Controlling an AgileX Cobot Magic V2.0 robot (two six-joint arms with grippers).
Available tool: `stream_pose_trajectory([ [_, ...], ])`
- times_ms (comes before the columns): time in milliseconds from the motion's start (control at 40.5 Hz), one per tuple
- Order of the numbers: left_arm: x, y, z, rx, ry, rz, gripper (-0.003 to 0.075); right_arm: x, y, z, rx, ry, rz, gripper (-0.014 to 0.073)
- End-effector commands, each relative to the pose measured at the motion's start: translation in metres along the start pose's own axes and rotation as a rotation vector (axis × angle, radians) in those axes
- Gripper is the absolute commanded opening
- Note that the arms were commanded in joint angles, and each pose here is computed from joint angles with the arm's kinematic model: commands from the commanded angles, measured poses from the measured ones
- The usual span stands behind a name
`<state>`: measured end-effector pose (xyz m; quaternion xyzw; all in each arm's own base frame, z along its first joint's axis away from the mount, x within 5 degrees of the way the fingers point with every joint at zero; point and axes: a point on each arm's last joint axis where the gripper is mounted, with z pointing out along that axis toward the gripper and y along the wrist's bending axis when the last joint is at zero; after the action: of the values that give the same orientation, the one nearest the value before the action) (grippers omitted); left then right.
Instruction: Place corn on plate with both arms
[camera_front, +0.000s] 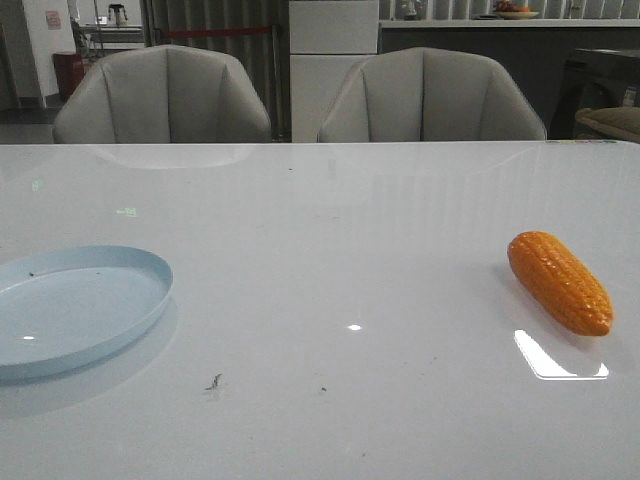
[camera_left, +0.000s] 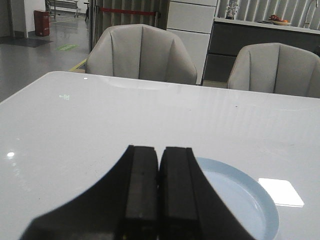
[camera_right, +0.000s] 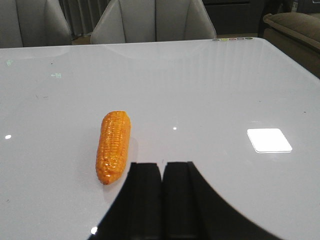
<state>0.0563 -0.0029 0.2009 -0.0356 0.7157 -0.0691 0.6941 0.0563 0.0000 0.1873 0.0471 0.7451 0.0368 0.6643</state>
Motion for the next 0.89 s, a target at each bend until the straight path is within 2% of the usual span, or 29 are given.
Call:
stream_pose_trajectory([
  [0, -0.0079, -0.0013, -0.0015, 0.020, -0.099, -0.008, 0.0090, -0.0147, 0.0009, -0.0031, -0.003, -0.126, -0.005, 0.0056],
  [740, -0.0099, -0.0016, -0.0017, 0.023, -0.122, -0.008, 0.0090, -0.0162, 0.0009, -0.0033, -0.003, -0.142, -0.005, 0.0056],
  [864, -0.0173, -0.0023, -0.0030, 0.031, -0.193, -0.022, 0.0090, -0.0187, 0.0010, -0.0037, -0.004, -0.170, -0.005, 0.0056],
])
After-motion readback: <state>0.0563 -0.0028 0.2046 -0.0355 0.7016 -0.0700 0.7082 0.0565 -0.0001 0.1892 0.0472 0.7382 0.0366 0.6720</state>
